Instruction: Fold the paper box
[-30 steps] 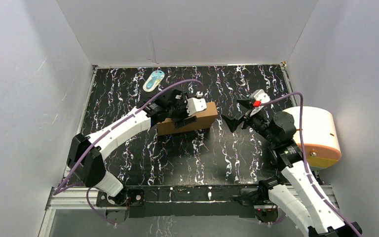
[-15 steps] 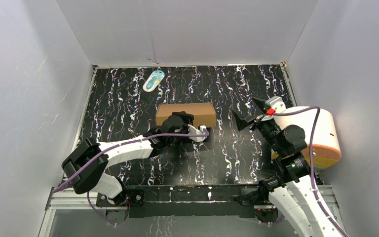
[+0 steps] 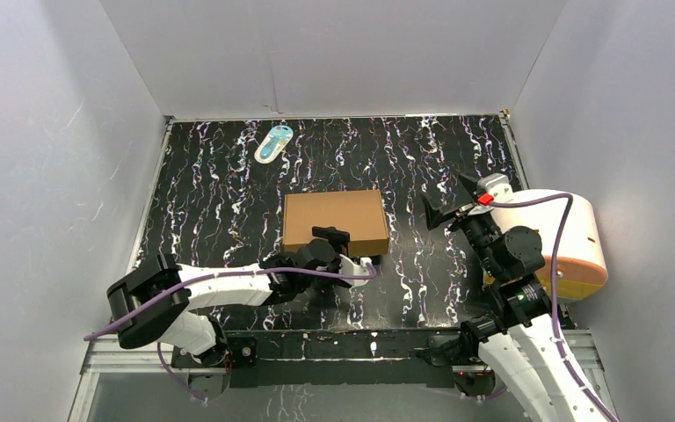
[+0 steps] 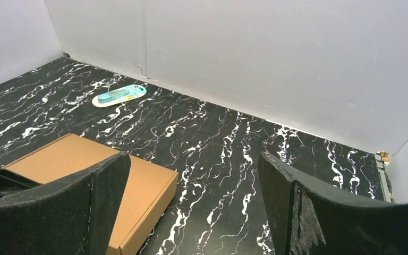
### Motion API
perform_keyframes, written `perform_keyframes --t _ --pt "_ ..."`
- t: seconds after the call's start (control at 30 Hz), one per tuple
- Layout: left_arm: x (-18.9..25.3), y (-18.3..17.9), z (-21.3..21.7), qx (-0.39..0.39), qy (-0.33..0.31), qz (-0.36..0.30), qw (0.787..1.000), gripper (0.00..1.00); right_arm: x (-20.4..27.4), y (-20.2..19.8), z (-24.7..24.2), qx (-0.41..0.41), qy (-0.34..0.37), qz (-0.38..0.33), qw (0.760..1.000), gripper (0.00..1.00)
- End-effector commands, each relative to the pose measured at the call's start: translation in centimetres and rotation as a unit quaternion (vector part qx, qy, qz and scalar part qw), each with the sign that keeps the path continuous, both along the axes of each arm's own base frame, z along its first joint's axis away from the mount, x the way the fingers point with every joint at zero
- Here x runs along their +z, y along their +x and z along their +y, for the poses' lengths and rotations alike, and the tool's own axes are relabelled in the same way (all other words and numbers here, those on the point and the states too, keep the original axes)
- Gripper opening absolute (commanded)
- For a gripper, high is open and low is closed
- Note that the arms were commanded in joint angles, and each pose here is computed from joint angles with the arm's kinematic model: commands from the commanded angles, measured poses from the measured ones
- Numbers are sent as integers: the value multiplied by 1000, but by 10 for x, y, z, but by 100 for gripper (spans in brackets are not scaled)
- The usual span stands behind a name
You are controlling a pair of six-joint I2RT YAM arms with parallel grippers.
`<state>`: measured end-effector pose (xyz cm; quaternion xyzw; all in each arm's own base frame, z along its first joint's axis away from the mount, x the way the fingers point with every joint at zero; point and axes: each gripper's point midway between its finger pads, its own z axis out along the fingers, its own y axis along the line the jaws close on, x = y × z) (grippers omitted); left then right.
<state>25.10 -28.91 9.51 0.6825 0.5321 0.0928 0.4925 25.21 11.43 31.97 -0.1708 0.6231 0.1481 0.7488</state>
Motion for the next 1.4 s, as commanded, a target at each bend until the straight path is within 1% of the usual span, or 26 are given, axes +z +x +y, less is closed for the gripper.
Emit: perform_keyframes --t 0.0,0.07,0.2,0.27,0.33,0.4,0.47,0.57,0.7,0.73,0.83,1.0,1.17,1.2,1.27,1.37 --pt "-3 -15 -1 17 -27 51 998 87 25 -3 -6 -12 14 -43 999 99" --pt "-9 -20 -1 20 -29 73 997 88 24 -4 -6 -13 13 -42 999 99" --pt "-8 -23 -4 59 -65 112 990 91 25 -4 -6 -13 11 -43 999 98" --pt "3 -21 -8 82 -92 127 984 92 24 -3 -7 -16 10 -42 999 98" --pt "15 -14 -10 107 -123 130 978 94 23 -2 -8 -20 9 -36 999 99" --pt "29 -3 -7 137 -157 135 969 96 22 -1 -10 -25 8 -31 999 99" --pt "44 12 -1 183 -200 150 951 98 22 0 -10 -27 7 -29 999 99" --pt "65 37 13 253 -253 187 915 98 21 1 -13 -34 4 -27 999 98" --pt "91 66 43 326 -340 201 859 98 21 2 -22 -59 3 -24 998 99" --pt "98 72 52 343 -370 208 838 98 21 2 -24 -65 3 -23 998 99" --pt "107 88 98 406 -420 222 780 98 20 2 -29 -78 3 -22 997 99" --pt "117 91 157 466 -486 234 702 98 20 -1 -40 -102 6 -31 994 99" --pt "117 75 221 518 -541 235 619 98 16 -2 -59 -153 16 -30 988 98" --pt "117 69 233 528 -550 227 606 98 16 -2 -63 -162 15 -29 986 98" --pt "122 57 251 540 -562 200 594 98 18 -4 -71 -180 14 -29 983 98" --pt "141 36 266 540 -578 153 593 98 18 -6 -82 -207 18 -26 978 99"
